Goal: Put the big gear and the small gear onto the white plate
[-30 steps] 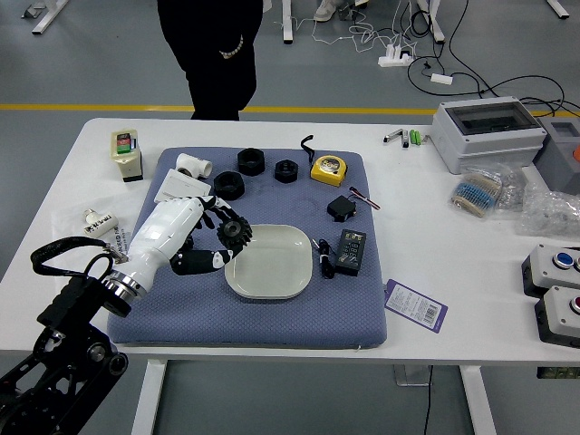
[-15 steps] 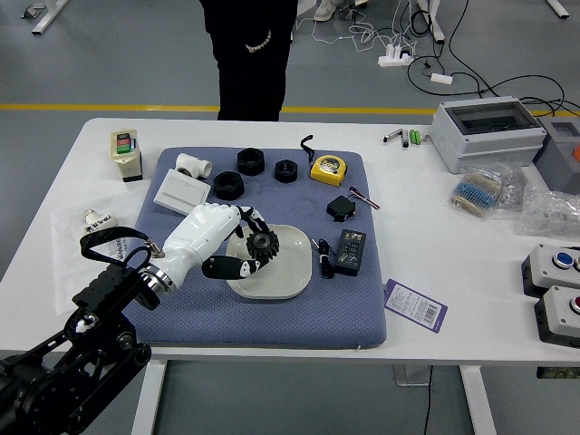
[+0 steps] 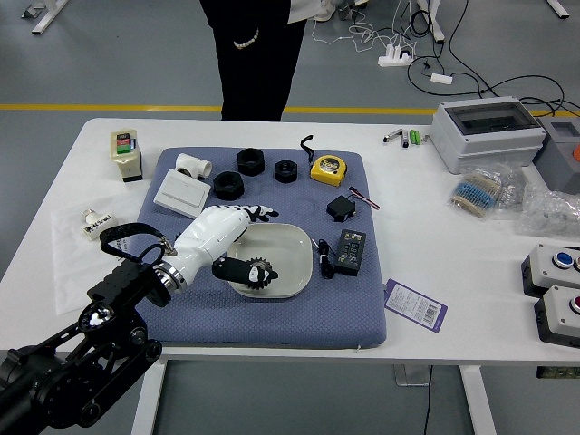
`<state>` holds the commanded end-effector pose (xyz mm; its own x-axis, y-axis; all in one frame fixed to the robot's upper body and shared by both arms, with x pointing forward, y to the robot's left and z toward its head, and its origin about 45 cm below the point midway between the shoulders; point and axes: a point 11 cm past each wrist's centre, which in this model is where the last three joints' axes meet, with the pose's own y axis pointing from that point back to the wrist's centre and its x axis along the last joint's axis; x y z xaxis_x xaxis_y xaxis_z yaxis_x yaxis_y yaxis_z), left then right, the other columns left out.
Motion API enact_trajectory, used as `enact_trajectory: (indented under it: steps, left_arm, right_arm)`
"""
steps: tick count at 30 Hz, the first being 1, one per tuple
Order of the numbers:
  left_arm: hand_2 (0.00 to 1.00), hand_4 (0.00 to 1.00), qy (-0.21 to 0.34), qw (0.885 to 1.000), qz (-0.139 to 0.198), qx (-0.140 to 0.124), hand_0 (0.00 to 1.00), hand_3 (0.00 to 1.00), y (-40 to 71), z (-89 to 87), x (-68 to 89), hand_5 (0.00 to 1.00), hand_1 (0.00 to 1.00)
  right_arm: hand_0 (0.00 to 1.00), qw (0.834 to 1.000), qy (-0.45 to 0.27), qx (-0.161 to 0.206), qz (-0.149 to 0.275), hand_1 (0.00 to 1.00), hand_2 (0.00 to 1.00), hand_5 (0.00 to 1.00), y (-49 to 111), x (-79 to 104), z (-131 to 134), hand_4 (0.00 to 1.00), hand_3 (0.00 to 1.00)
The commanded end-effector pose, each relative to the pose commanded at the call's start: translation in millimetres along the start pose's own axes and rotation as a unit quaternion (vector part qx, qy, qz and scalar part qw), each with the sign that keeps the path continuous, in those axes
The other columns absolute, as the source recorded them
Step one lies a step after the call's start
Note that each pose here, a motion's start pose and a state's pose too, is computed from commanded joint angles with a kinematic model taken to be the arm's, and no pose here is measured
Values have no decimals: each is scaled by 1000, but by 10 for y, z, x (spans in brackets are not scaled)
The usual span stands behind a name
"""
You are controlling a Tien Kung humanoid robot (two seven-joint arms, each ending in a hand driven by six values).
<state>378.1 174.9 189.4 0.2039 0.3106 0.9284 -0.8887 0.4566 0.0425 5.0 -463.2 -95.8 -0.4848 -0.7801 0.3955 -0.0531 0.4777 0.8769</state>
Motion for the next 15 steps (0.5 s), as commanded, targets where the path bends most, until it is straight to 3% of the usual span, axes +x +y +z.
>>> enact_trajectory:
  steps: [7,8,13,14,15]
  left_arm:
    - [828,998,-7,1000,24,11,693,890,41,-85,159,458,756]
    - [806,998,-13,999,32,17,659,865,58,-140,203,251,736]
    - [806,998,-39,997,30,55,659,865,109,-402,273,251,736]
    - [790,944,-48,996,22,69,639,838,121,-487,271,177,724]
    - [790,944,-59,994,9,89,639,838,138,-585,261,177,724]
  right_arm:
    - [605,1000,1,-3,1,625,724,700,1,11,30,727,538]
    - [606,1000,1,-3,1,626,724,701,0,15,32,728,537]
    - [606,1000,2,-4,2,626,724,701,1,24,48,728,537]
    - [606,1000,3,-5,2,626,724,700,1,27,55,728,538]
    - [606,1000,4,-5,2,626,724,700,1,31,62,728,538]
